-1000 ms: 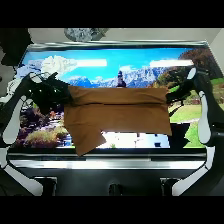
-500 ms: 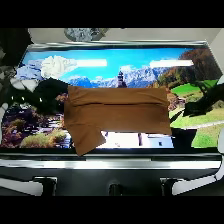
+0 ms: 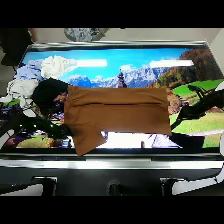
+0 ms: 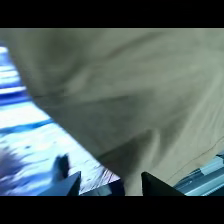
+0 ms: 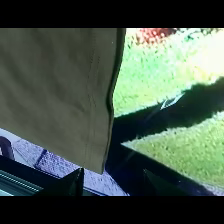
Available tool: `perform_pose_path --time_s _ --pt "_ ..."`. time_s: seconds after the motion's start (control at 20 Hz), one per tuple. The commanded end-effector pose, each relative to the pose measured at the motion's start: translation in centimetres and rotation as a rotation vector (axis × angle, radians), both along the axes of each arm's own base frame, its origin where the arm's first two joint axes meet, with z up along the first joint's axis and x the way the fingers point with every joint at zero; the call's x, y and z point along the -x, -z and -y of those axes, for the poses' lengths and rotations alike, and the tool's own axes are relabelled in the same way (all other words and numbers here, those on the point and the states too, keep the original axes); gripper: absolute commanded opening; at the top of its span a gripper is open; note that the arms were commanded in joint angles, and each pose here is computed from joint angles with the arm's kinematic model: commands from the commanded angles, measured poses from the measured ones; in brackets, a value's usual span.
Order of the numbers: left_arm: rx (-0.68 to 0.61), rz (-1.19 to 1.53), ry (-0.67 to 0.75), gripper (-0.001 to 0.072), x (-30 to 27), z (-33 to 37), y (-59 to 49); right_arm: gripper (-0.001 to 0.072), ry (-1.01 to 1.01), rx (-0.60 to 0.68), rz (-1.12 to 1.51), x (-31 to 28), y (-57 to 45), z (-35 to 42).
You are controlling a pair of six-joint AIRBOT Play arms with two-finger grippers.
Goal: Fold the shirts.
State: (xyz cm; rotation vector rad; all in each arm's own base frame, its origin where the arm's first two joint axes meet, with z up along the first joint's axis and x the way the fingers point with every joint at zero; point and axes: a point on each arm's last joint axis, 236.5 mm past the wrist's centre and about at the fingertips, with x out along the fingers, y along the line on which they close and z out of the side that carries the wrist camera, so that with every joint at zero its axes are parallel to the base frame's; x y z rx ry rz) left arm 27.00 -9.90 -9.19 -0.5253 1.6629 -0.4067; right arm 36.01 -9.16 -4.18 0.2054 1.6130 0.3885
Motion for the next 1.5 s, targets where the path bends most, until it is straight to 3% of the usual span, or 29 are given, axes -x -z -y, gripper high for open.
perform_pose_path --time_s 0.0,0.1,0.15,0.2,0.25,0.75,0.8,0.85,0.95,1.0,1.05,1.25,1.45 --pt "-0.008 0.025 -0.019 0.0436 0.0 1.9 1.0 0.0478 -0.02 0.009 -0.016 0.6 0.2 0.2" --pt "-0.032 0.031 -0.069 0.0311 -0.6 1.9 1.6 0.0581 -0.022 -0.007 -0.047 1.5 0.9 -0.2" --pt "-0.042 0.037 -0.095 0.0293 -0.9 1.7 1.8 0.0634 -0.029 -0.036 -0.067 2.4 1.5 -1.0" --pt "-0.05 0.042 -0.119 0.0121 -1.3 1.6 1.9 0.0633 -0.032 -0.063 -0.083 3.2 2.2 -1.7" --pt "-0.052 0.05 -0.122 0.003 -1.6 1.5 1.9 0.0625 -0.024 -0.094 -0.095 3.7 2.9 -2.6" --pt "-0.051 0.057 -0.123 0.003 -1.7 1.5 1.7 0.06 0.075 -0.164 -0.127 5.0 6.4 -5.1" --pt "-0.051 0.057 -0.123 0.003 -1.7 1.5 1.7 0.0584 0.078 -0.165 -0.138 5.5 6.8 -5.3" --pt "-0.051 0.058 -0.123 0.003 -1.7 1.5 1.7 0.0507 0.086 -0.164 -0.141 5.7 7.1 -5.4" --pt "-0.052 0.061 -0.125 0.003 -1.8 1.4 1.8 0.0428 0.104 -0.172 -0.133 5.4 7.3 -5.6" --pt "-0.053 0.063 -0.126 0.003 -1.8 1.4 1.8 0.0267 0.107 -0.178 -0.133 5.4 7.2 -5.8" --pt "-0.053 0.063 -0.127 0.0029 -1.9 1.4 1.8 0.0057 0.107 -0.178 -0.133 5.4 7.2 -5.7" --pt "-0.046 0.167 -0.065 0.0028 -3.2 1.4 -0.3 0.0047 0.075 -0.15 -0.048 4.3 6.2 -5.2" --pt "-0.048 0.402 -0.061 0.0027 -8.4 1.2 -7.6 0.0046 0.125 -0.147 0.165 -1.1 1.4 -4.8"
